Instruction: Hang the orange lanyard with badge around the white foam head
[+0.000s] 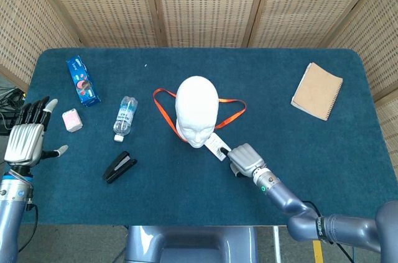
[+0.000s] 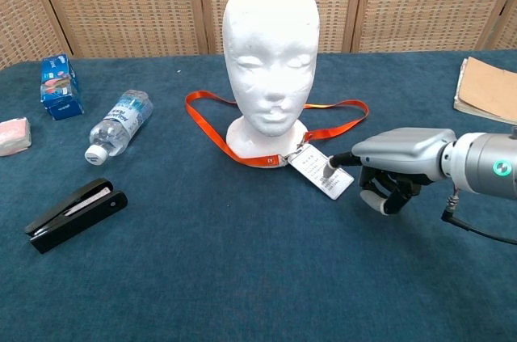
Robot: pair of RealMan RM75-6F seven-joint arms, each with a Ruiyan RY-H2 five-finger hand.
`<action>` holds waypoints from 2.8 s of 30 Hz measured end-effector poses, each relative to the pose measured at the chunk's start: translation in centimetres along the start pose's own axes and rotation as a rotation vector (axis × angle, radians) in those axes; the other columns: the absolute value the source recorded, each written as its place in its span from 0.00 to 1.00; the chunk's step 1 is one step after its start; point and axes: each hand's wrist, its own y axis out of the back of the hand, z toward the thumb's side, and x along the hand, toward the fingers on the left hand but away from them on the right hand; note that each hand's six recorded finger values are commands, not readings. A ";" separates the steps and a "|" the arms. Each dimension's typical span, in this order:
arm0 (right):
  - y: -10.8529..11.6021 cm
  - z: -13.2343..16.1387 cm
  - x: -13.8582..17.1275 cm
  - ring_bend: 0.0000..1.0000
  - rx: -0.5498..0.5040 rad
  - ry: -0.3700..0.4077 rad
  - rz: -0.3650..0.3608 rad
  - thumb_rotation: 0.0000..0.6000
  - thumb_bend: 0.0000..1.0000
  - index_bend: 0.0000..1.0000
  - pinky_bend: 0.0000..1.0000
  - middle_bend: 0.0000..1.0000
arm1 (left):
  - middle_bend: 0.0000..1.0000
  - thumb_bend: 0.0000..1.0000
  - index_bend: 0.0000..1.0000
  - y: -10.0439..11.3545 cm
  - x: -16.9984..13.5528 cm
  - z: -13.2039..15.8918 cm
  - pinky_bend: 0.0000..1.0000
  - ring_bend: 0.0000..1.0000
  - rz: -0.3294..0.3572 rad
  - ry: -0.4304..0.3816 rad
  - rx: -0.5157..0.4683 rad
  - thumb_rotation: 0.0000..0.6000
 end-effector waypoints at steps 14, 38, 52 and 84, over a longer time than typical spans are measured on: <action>-1.1 0.7 0.0 0.71 0.024 0.012 0.052 1.00 0.81 0.25 0.91 0.77 | 0.00 0.00 0.00 0.0 0.0 0.0 0.00 0.00 -0.004 -0.003 -0.009 1.00; -3.1 3.0 5.3 0.71 0.141 0.136 0.235 1.00 0.83 0.28 0.91 0.77 | 0.00 0.00 0.00 -0.2 -0.1 0.2 0.00 0.00 -0.008 -0.009 -0.007 1.00; -4.6 6.3 8.8 0.71 0.264 0.328 0.274 1.00 0.83 0.30 0.91 0.77 | 0.00 0.00 0.00 -0.3 -0.1 0.3 0.00 0.00 -0.011 -0.013 -0.005 1.00; 7.4 -6.0 15.3 0.18 0.264 0.236 -0.492 1.00 0.14 0.01 0.30 0.19 | 0.00 0.00 0.00 0.5 -2.8 0.4 0.00 0.00 0.041 -0.039 0.000 1.00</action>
